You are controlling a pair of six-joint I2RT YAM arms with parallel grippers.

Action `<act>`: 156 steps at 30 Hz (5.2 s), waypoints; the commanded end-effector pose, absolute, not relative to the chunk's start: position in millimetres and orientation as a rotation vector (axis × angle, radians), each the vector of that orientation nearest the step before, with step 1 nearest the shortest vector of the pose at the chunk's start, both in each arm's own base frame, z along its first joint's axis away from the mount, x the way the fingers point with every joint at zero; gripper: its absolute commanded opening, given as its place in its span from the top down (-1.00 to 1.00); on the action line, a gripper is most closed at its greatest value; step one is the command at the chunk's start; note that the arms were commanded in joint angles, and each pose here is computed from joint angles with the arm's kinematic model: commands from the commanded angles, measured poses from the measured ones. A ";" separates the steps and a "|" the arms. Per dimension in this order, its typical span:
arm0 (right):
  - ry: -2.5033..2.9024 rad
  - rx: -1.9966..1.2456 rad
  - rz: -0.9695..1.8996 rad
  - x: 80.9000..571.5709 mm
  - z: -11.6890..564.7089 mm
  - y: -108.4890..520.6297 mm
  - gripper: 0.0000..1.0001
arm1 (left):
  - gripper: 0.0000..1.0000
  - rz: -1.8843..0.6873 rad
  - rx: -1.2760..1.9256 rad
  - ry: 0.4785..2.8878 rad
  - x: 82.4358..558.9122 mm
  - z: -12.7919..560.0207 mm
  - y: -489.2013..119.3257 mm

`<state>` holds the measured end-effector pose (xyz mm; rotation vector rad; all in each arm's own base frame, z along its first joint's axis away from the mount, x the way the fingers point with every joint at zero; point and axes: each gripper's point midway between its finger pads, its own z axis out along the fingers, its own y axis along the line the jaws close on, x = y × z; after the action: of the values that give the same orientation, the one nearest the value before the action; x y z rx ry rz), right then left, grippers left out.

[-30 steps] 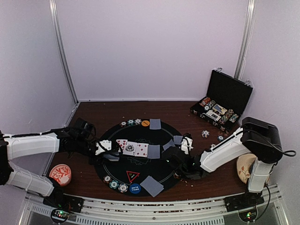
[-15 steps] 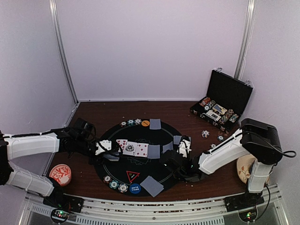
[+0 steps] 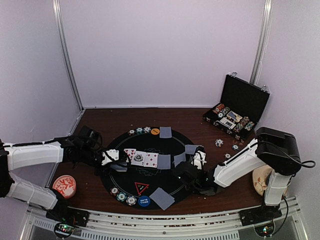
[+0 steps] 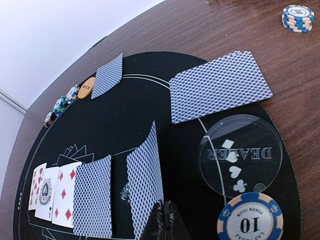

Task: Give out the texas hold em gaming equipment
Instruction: Distribute the poker card in the community card area, then place the poker card on the poker table mat, then reset both arms

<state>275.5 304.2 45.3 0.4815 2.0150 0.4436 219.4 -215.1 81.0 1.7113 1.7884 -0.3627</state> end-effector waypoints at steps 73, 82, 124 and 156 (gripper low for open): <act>1.949 0.249 0.491 281.1 160.3 324.4 -0.92 | 0.81 -0.238 1.558 1.885 283.9 83.8 -189.2; 1.959 0.191 0.548 261.6 194.0 298.2 -1.00 | 0.81 -0.139 1.431 2.040 349.4 77.0 -149.5; 1.950 0.210 0.364 243.6 206.2 222.2 -1.00 | -0.92 -0.270 1.230 2.404 369.2 6.0 -124.9; 1.953 0.046 0.103 249.8 242.3 193.7 -1.00 | -0.96 -0.086 0.872 1.950 303.6 231.3 -97.3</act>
<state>248.2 209.3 252.3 0.1215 1.9464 0.2677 322.0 -107.9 190.5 1.0199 2.0592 -0.1185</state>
